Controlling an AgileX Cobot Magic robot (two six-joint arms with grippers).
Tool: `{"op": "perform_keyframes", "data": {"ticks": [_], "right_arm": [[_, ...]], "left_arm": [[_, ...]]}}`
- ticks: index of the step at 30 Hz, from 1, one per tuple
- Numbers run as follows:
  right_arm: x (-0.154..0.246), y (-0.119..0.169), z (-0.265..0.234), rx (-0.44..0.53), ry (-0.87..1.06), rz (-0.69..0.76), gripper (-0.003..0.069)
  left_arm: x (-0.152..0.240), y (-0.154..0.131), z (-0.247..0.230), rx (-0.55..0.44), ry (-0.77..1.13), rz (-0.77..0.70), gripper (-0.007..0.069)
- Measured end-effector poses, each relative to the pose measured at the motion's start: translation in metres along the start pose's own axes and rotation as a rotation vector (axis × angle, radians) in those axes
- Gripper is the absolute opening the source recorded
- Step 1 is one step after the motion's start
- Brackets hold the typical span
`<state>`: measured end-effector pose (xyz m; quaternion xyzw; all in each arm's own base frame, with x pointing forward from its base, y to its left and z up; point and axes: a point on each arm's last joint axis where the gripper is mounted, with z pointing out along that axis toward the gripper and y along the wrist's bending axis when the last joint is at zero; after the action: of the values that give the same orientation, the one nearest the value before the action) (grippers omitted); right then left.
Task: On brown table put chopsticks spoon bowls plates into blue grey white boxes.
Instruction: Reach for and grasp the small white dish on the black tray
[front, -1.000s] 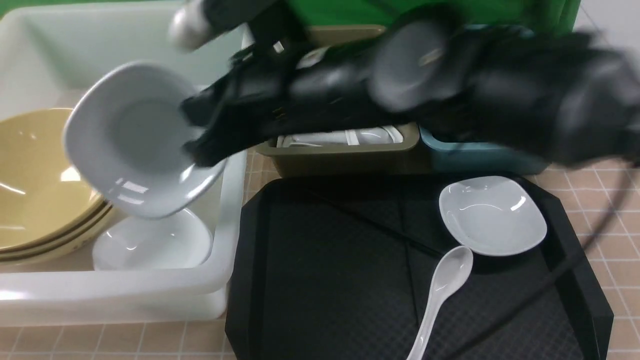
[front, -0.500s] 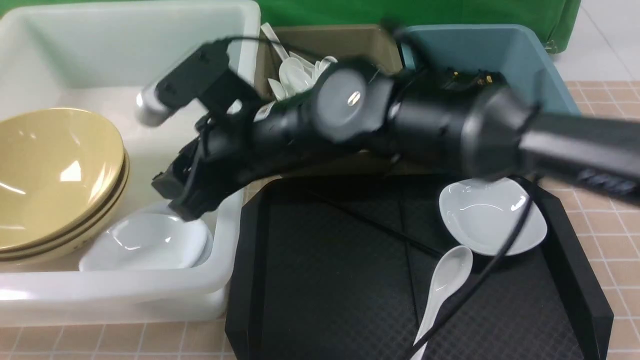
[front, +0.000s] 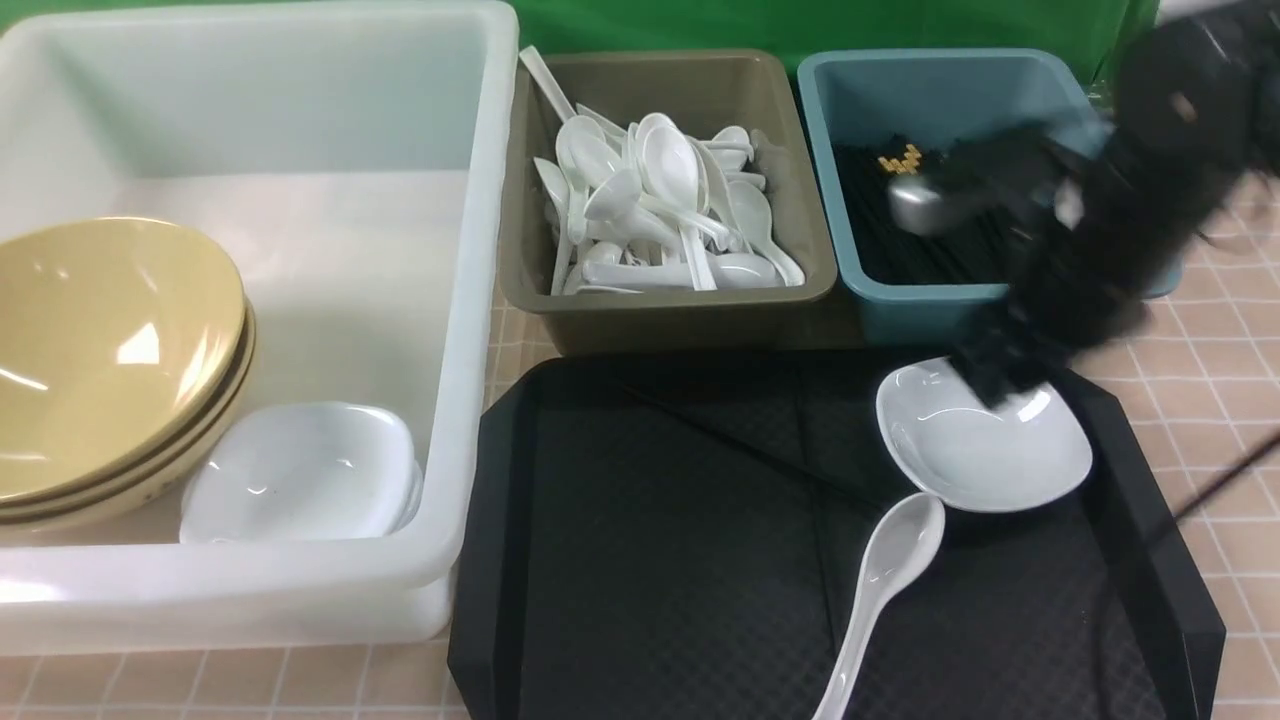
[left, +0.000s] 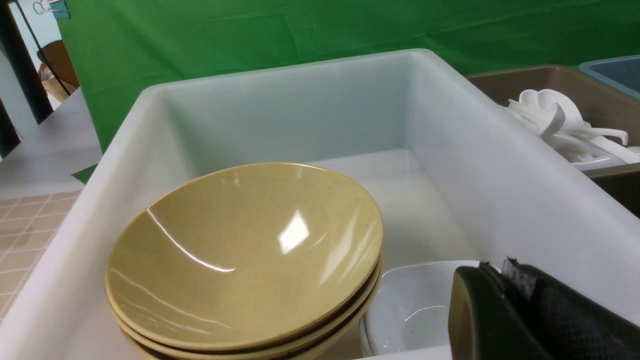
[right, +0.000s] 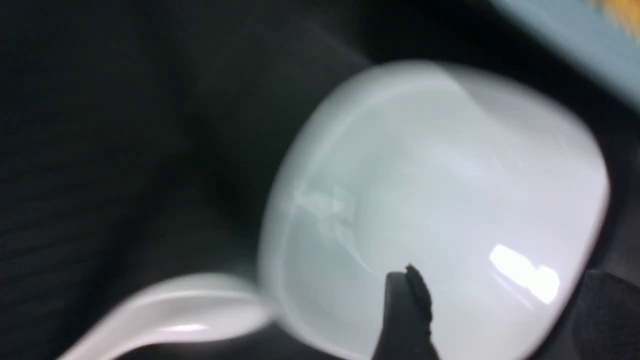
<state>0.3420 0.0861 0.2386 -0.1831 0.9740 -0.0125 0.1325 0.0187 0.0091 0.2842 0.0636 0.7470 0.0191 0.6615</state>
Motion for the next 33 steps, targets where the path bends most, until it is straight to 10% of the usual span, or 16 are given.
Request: {"op": "perform_keyframes", "data": {"ticks": [21, 33], "right_arm": [[0.015, -0.028, 0.063, -0.063, -0.05, 0.317, 0.0461], [0.014, -0.023, 0.072, -0.125, -0.044, 0.319, 0.0256]], "left_arm": [[0.0, 0.0, 0.002, -0.007, -0.017, 0.015, 0.0005], [0.0, 0.0, 0.002, -0.007, -0.017, 0.015, 0.0005]]}}
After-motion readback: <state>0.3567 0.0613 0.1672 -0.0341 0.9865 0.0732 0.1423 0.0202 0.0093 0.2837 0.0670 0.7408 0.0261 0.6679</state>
